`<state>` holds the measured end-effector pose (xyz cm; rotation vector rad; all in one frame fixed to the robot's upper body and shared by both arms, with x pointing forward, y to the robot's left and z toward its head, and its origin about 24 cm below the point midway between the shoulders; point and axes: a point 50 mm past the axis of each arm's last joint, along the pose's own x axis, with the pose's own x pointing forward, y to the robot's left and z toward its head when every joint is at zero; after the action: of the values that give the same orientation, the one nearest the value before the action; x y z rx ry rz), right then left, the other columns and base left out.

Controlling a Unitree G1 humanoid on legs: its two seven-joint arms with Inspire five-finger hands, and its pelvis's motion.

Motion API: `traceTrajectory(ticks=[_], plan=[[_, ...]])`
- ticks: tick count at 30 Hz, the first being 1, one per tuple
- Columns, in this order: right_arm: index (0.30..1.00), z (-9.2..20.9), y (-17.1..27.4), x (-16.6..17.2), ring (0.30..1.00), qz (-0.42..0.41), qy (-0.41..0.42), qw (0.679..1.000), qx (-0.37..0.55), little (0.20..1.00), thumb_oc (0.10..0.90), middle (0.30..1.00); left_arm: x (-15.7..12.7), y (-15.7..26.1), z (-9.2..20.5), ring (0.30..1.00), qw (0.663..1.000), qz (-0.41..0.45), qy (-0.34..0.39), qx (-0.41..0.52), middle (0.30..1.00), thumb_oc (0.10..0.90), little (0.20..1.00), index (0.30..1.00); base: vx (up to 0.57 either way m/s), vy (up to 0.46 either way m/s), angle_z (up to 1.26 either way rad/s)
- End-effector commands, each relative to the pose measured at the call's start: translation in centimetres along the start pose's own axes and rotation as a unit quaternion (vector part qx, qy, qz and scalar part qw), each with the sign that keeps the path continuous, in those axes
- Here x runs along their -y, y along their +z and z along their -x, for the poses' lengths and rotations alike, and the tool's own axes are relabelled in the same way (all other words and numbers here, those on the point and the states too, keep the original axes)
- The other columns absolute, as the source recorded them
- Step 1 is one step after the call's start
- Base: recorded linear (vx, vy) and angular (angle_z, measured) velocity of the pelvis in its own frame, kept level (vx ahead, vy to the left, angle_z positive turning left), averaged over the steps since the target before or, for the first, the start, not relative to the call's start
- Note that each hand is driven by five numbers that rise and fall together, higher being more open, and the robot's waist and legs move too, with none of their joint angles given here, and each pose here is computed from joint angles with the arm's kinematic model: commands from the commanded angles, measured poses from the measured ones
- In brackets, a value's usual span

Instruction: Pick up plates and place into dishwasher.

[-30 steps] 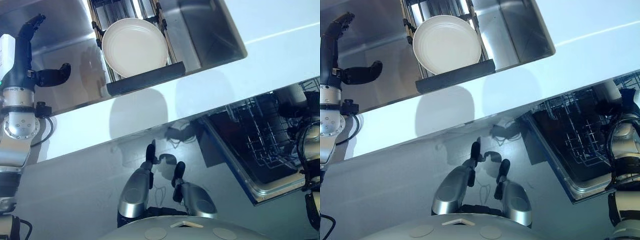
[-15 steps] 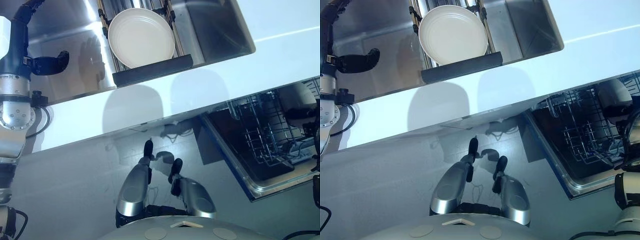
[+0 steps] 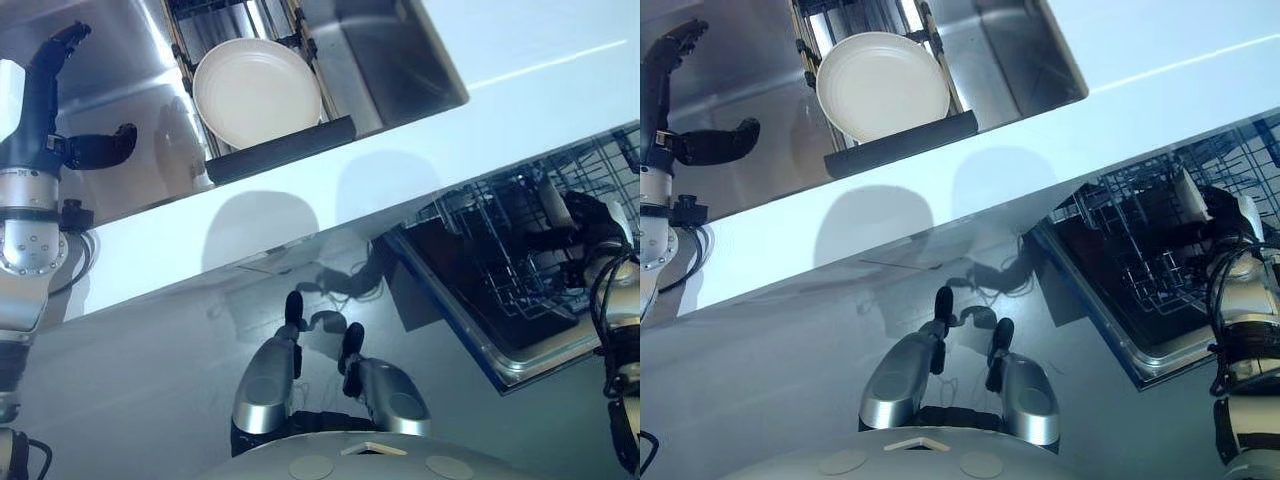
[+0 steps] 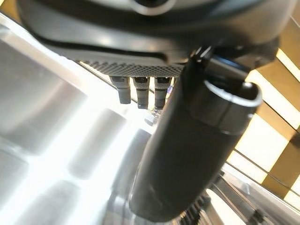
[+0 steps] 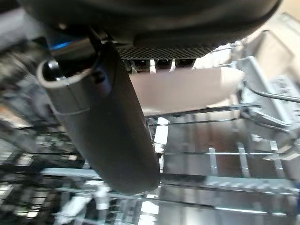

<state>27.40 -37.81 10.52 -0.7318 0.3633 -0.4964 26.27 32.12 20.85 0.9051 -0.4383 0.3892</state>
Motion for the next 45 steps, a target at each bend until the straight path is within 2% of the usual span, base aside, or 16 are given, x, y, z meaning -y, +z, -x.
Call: traceTrajectory(ticks=[1,10,15,18,21,23,25,31,33,36,38,41,45], plan=[[0.900,0.6,2.5,4.6,0.900,0.064,-0.116,0.988,0.081,0.900,0.800,0.900,-1.2,0.9,0.9,0.900,0.998,0.010,0.042,0.035,0.900,0.800,0.900,0.900,0.02,0.075,-0.11],[0.900,3.0,4.8,7.0,0.900,0.090,-0.222,0.955,0.175,0.900,0.800,0.900,-0.6,0.4,1.6,0.900,0.999,0.017,0.025,0.014,0.900,0.800,0.900,0.900,0.01,0.071,-0.09],[0.900,4.1,5.4,7.8,0.900,0.087,-0.242,0.945,0.202,0.900,0.800,0.900,-0.4,0.3,2.0,0.900,0.999,0.022,0.022,0.004,0.900,0.800,0.900,0.900,-0.01,0.082,-0.06],[0.900,4.9,6.1,8.0,0.900,0.038,-0.245,0.939,0.238,0.900,0.800,0.900,-0.4,0.3,2.1,0.900,0.999,0.024,0.025,0.003,0.900,0.800,0.900,0.900,-0.05,0.088,-0.14],[0.900,6.0,7.1,7.6,0.900,-0.082,-0.214,0.928,0.294,0.900,0.800,0.900,-0.3,0.4,2.0,0.900,0.999,0.021,0.026,0.006,0.900,0.800,0.900,0.900,-0.06,0.094,-0.02],[0.900,6.8,8.0,6.8,0.900,-0.192,-0.150,0.906,0.346,0.900,0.800,0.900,-0.2,0.5,1.9,0.900,0.999,0.014,0.027,0.013,0.900,0.800,0.900,0.900,-0.09,0.118,-0.03],[0.900,7.7,8.4,5.5,0.900,-0.320,-0.059,0.863,0.386,0.900,0.800,0.900,-0.2,0.5,1.7,0.900,1.000,-0.003,0.024,0.018,0.900,0.800,0.900,0.900,-0.05,0.140,-0.06],[0.900,8.5,8.1,1.5,0.900,-0.455,0.115,0.786,0.403,0.900,0.800,0.900,-1.2,0.4,0.7,0.900,0.999,-0.036,0.015,0.025,0.900,0.800,0.900,0.900,-0.03,0.137,-0.06],[0.900,9.0,8.8,0.0,0.900,-0.467,0.195,0.759,0.410,0.900,0.800,0.900,-1.4,0.5,0.2,0.900,0.999,-0.044,0.005,0.021,0.900,0.800,0.900,0.900,-0.01,0.127,-0.07],[0.900,10.0,10.1,-3.1,0.900,-0.430,0.336,0.734,0.405,0.900,0.800,0.900,-1.1,0.4,-0.7,0.900,0.998,-0.058,-0.018,0.006,0.900,0.800,0.900,0.900,-0.01,0.099,-0.01],[0.900,10.6,10.4,-4.8,0.900,-0.377,0.400,0.734,0.398,0.900,0.800,0.900,-0.8,0.3,-1.1,0.900,0.998,-0.062,-0.032,-0.002,0.900,0.800,0.900,0.900,0.03,0.079,-0.05],[0.900,11.7,10.1,-7.8,0.900,-0.221,0.534,0.724,0.378,0.900,0.800,0.900,-0.8,0.0,-2.3,0.900,0.995,-0.079,-0.050,-0.021,0.900,0.800,0.900,0.900,-0.01,0.071,-0.04],[0.900,11.8,8.4,-10.3,0.900,-0.082,0.617,0.720,0.307,0.900,0.800,0.900,-1.3,-0.5,-3.8,0.900,0.992,-0.092,-0.070,-0.051,0.900,0.800,0.900,0.900,-0.01,0.067,-0.04]])
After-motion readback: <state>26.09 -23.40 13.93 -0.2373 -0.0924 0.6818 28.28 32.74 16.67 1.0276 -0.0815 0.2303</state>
